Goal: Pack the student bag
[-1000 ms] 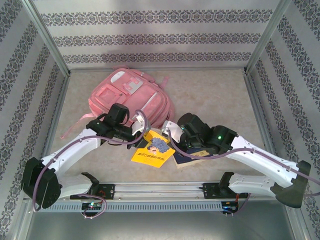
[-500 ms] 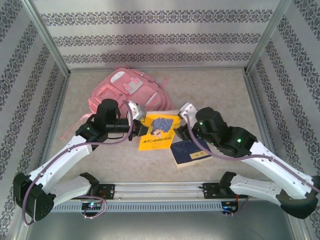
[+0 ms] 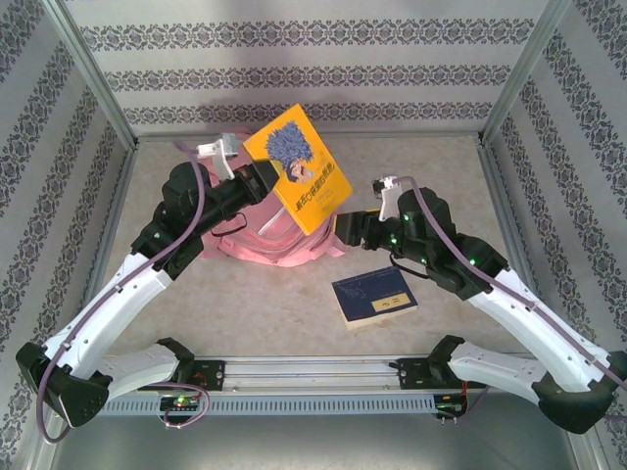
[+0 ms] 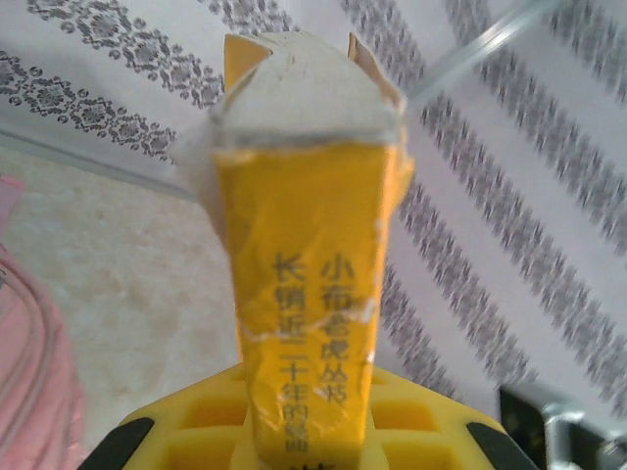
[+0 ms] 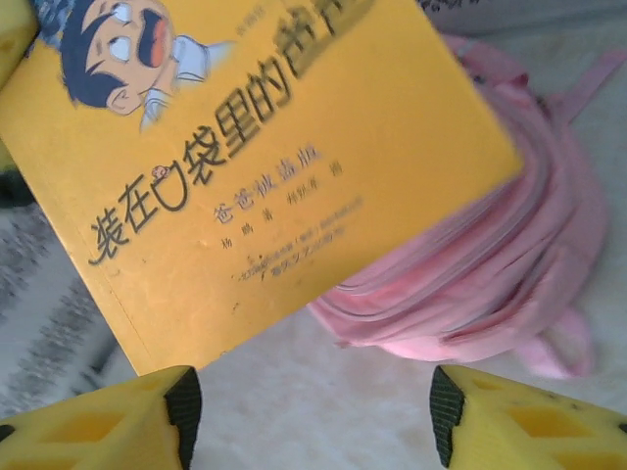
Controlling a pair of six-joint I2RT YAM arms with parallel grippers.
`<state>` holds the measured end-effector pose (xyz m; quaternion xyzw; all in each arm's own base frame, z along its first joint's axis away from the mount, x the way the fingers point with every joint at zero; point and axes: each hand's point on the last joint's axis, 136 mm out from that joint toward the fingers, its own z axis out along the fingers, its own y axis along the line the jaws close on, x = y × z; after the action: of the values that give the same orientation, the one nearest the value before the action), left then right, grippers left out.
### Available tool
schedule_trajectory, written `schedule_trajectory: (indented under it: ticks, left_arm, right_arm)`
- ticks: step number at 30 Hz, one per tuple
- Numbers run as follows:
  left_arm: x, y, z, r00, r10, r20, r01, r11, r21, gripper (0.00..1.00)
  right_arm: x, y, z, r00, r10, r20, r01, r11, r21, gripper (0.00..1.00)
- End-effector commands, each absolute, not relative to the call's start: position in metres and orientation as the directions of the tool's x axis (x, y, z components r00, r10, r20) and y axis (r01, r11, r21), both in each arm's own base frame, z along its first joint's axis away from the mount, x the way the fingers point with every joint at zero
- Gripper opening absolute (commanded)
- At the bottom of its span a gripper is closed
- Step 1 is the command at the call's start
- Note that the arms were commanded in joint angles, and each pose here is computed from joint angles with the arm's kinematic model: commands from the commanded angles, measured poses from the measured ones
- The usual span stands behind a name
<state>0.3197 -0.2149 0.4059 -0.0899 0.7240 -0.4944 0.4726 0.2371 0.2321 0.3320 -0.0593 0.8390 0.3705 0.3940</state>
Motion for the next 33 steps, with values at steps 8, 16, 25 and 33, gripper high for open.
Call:
schedule_trajectory:
  ticks: [8, 16, 25, 33]
  left_arm:
    - [0.326, -0.196, 0.476, -0.453, -0.832, -0.321, 0.316, 0.187, -0.93, 0.0]
    - [0.326, -0.192, 0.49, -0.439, -0.849, -0.294, 0.321, 0.158, -0.934, 0.0]
    - [0.322, -0.186, 0.498, -0.432, -0.863, -0.261, 0.303, 0.134, -0.944, 0.0]
    - [0.321, -0.191, 0.484, -0.463, -0.857, -0.227, 0.259, 0.115, -0.959, 0.0]
  right_arm:
    - [0.272, 0.272, 0.396, -0.828, 0.553, -0.087, -0.057, 0.071, 0.996, 0.79]
    - [0.289, 0.284, 0.397, -0.807, 0.588, 0.061, 0.02, -0.076, 0.997, 0.81]
    - [0.305, 0.264, 0.427, -0.715, 0.698, 0.044, -0.112, -0.177, 0.978, 0.7]
    - [0.32, 0.261, 0.456, -0.7, 0.713, -0.021, -0.202, -0.17, 0.965, 0.49]
